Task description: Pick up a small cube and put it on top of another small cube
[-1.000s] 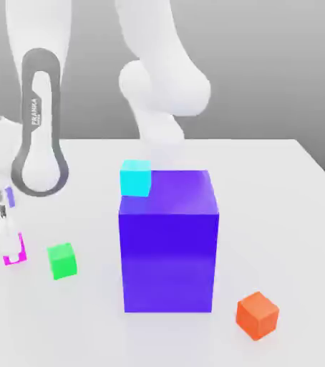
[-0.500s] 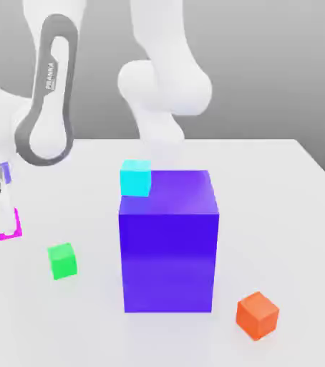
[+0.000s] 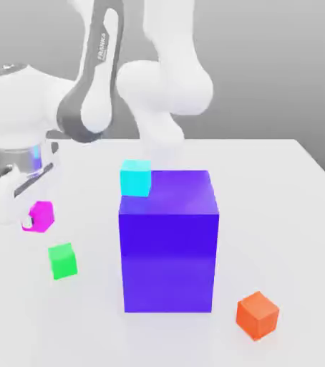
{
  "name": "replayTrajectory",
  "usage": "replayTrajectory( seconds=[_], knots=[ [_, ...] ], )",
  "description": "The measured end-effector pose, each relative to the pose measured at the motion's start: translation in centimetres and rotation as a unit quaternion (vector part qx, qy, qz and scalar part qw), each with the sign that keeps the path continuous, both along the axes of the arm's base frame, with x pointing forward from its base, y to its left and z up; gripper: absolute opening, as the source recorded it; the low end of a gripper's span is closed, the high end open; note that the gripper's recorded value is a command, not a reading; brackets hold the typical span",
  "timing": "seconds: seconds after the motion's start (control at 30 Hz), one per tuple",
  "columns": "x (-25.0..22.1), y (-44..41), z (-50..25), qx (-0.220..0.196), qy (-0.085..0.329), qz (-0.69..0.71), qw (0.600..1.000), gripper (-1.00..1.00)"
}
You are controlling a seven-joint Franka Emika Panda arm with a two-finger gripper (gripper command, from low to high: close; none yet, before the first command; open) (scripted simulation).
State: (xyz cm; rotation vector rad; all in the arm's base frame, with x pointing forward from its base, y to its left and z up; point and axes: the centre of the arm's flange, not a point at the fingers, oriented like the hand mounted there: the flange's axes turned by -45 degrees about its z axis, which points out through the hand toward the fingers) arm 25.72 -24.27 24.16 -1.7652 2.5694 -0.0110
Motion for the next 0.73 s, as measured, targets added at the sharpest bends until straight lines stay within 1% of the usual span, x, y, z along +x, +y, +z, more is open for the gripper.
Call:
replayTrajectory(
  seconds=[0.17, 0.4, 0.53, 0.7, 0.73],
  knots=[
    [0.0, 2.3, 0.1, -0.003, 0.012, -0.109, 0.994, -1.00],
    [-0.3, 1.8, -2.6, -0.017, 0.035, -0.130, 0.991, -1.00],
    [-0.2, 1.9, -4.3, -0.017, 0.034, -0.128, 0.991, -1.00],
    [0.0, 2.5, -6.3, -0.007, 0.017, -0.125, 0.992, -1.00],
    [0.0, 2.6, -6.5, -0.005, 0.014, -0.125, 0.992, 1.00]
  ],
)
